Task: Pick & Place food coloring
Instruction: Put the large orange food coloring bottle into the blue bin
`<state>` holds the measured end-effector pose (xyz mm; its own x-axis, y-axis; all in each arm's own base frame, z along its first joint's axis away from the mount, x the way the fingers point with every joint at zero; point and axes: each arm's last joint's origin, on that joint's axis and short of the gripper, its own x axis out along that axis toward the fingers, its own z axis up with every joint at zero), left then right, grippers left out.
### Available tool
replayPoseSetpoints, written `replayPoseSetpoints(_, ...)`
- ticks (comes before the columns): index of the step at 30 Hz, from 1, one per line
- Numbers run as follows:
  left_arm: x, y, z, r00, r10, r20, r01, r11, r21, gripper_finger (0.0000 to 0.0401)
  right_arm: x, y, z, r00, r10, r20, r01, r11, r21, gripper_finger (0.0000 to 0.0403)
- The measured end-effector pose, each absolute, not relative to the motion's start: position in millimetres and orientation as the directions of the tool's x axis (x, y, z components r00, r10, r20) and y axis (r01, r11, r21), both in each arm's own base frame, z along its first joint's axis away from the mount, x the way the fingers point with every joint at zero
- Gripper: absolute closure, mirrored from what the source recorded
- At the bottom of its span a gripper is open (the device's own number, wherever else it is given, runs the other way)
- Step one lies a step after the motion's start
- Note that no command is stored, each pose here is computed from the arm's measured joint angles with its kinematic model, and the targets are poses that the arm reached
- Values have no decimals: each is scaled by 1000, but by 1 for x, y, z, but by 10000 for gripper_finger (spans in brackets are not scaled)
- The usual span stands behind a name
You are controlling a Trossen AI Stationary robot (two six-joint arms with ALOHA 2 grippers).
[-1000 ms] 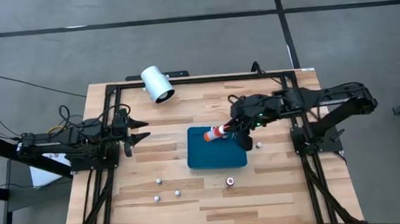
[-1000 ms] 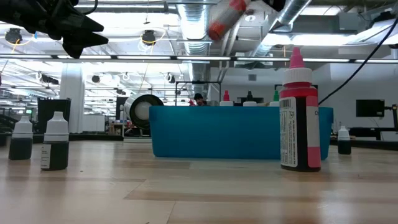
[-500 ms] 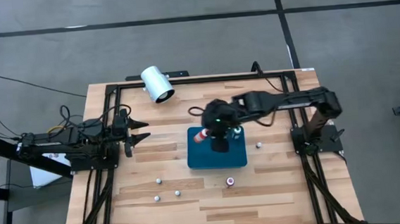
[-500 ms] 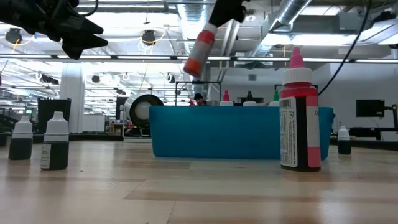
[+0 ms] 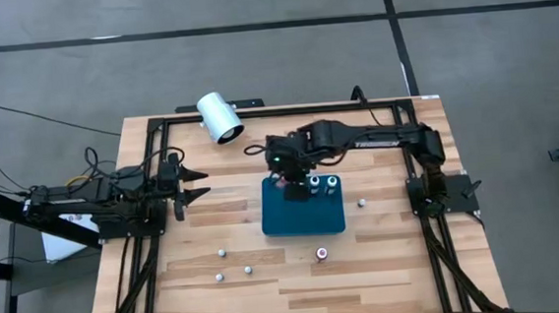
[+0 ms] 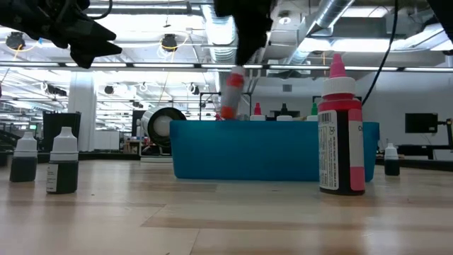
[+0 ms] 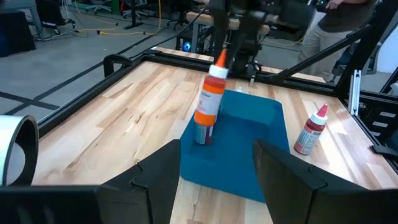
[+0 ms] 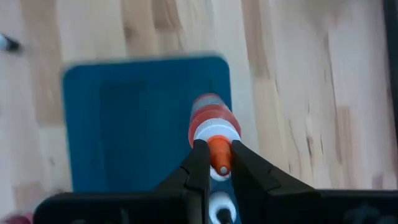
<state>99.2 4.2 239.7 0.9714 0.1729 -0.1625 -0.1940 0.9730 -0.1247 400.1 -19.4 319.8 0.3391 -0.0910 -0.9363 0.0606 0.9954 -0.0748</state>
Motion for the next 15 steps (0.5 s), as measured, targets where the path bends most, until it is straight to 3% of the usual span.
replayPoseSetpoints(7,100,1,243,989,72,-125,-84,993,-87,208,402,-29,311,298,-97,-949,81,994,-76,363)
replayPoseSetpoints(15,105,1,225,994,72,-84,-80,992,-96,208,408,-27,301,280,-94,-955,56,995,-82,360)
